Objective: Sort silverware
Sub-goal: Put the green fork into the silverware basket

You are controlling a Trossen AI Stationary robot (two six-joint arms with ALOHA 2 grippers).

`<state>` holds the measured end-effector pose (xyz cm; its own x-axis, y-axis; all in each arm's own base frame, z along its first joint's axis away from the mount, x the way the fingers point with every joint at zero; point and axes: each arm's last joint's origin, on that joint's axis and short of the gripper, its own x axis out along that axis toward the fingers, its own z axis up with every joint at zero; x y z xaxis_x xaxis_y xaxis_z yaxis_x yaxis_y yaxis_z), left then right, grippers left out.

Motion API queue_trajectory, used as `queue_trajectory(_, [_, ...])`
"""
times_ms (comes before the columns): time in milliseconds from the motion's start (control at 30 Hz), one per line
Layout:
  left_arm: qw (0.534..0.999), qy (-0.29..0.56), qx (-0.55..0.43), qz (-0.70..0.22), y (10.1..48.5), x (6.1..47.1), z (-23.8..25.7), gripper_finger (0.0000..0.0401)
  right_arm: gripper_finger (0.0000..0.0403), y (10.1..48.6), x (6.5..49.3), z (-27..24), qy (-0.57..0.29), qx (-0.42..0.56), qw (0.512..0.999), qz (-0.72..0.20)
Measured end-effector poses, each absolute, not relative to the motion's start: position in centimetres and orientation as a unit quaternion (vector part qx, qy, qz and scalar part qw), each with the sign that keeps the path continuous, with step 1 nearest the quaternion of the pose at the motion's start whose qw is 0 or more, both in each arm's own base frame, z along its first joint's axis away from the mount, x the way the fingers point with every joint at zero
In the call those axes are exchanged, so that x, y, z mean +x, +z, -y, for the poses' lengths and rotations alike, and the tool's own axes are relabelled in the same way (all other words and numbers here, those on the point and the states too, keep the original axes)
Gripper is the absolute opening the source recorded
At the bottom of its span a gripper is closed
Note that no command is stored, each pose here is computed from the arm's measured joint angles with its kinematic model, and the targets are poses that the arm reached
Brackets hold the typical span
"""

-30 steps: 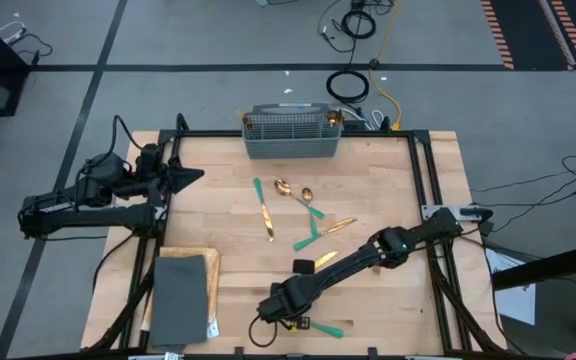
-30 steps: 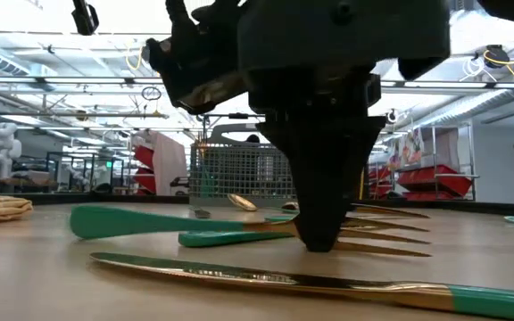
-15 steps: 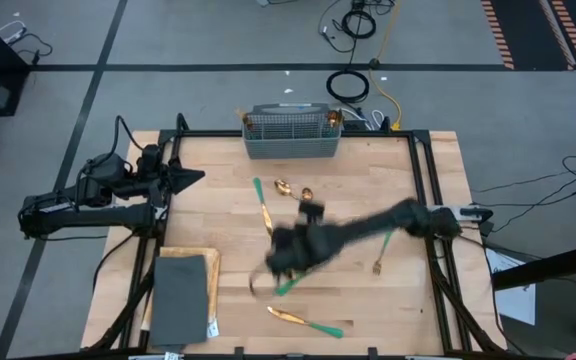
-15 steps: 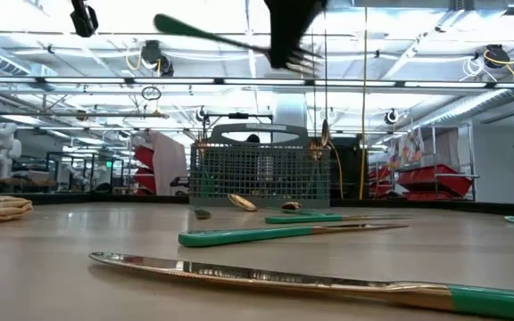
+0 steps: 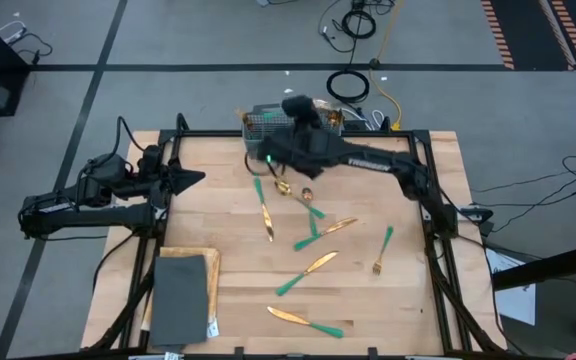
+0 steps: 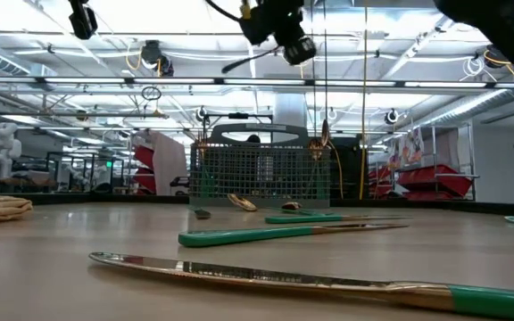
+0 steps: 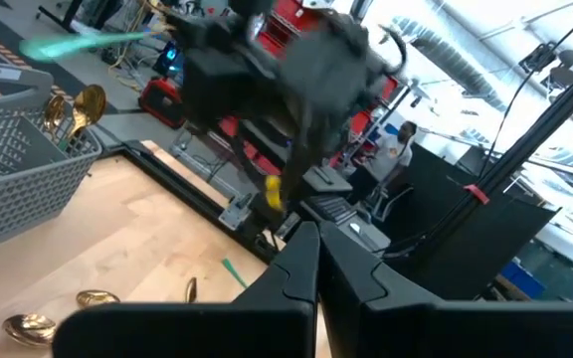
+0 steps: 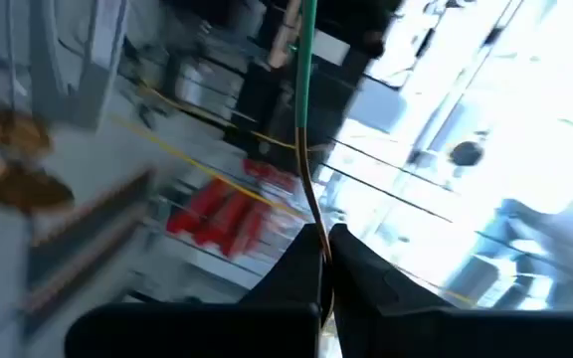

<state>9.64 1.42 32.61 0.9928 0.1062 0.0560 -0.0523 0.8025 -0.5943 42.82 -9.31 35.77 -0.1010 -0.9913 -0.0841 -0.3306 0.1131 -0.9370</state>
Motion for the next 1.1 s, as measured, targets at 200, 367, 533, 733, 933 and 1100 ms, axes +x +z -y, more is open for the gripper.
queue_trajectory(200, [0.954, 0.043, -0.292, 0.042, 32.6, 9.6, -1.4, 0.0006, 0.0, 35.9, 42.6, 13.2, -0.376, -0.523, 0.388, -0.659])
queue_trajectory(367, [0.961, 0.049, -0.268, 0.043, 32.6, 9.6, -1.5, 0.0006, 0.0, 35.8, 42.7, 14.4, -0.326, -0.54, 0.37, -0.682])
queue_trajectory(533, [0.964, 0.069, -0.254, 0.049, 32.6, 9.6, -1.6, 0.0006, 0.0, 36.2, 44.1, 14.7, -0.272, -0.576, 0.392, -0.664])
queue_trajectory(733, [0.971, 0.09, -0.216, 0.051, 32.7, 9.6, -1.7, 0.0006, 0.0, 36.8, 47.4, 15.0, -0.193, -0.686, 0.342, -0.612])
queue_trajectory(933, [0.973, 0.099, -0.2, 0.053, 32.7, 9.6, -1.7, 0.0006, 0.0, 36.7, 48.0, 16.4, -0.143, -0.743, 0.314, -0.574])
queue_trajectory(1100, [0.976, 0.102, -0.183, 0.052, 32.7, 9.6, -1.7, 0.0006, 0.0, 35.6, 48.6, 16.8, -0.075, -0.78, 0.28, -0.554])
